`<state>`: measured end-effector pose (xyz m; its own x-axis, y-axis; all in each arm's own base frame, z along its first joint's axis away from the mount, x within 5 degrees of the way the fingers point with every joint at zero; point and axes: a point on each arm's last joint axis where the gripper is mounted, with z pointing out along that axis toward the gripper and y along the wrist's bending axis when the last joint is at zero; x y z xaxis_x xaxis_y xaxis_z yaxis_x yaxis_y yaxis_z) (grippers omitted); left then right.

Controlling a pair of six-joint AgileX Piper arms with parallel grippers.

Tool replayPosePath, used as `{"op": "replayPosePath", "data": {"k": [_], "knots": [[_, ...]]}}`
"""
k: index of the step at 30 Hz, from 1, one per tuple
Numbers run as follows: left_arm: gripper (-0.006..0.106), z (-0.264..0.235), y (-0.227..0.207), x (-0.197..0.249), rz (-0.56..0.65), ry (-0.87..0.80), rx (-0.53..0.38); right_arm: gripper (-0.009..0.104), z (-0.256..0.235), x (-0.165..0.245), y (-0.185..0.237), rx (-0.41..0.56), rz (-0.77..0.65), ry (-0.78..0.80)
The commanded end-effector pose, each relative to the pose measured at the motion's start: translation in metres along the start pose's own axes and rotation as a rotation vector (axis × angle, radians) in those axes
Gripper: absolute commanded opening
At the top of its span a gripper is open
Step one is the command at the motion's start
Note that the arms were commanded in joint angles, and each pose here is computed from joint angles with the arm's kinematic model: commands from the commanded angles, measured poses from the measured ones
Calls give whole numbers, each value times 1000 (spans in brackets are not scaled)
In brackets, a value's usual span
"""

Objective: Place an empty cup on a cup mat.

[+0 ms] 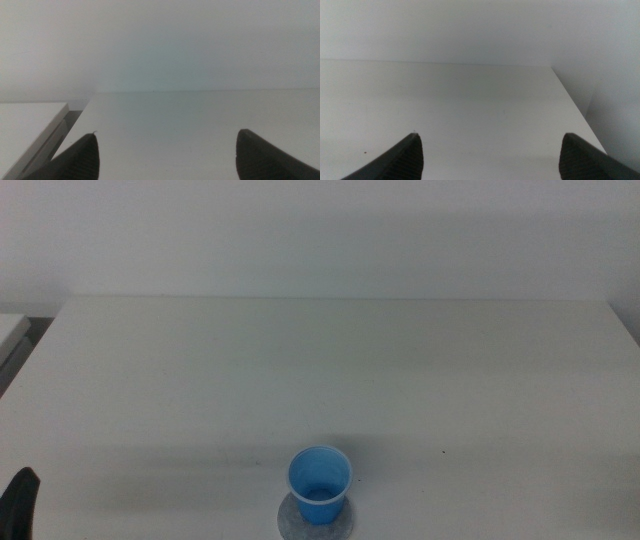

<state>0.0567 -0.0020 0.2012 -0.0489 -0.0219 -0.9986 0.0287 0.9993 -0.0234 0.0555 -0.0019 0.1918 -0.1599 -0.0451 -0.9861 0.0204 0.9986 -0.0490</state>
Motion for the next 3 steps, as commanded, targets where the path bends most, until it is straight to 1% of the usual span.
{"op": "replayPosePath", "data": {"k": [1, 3], "knots": [[94, 0, 0, -1, 3, -19, -2, 93, 0, 0, 0, -1, -10, -8], [94, 0, 0, -1, 3, -19, -2, 93, 0, 0, 0, -1, -10, -8]]}}
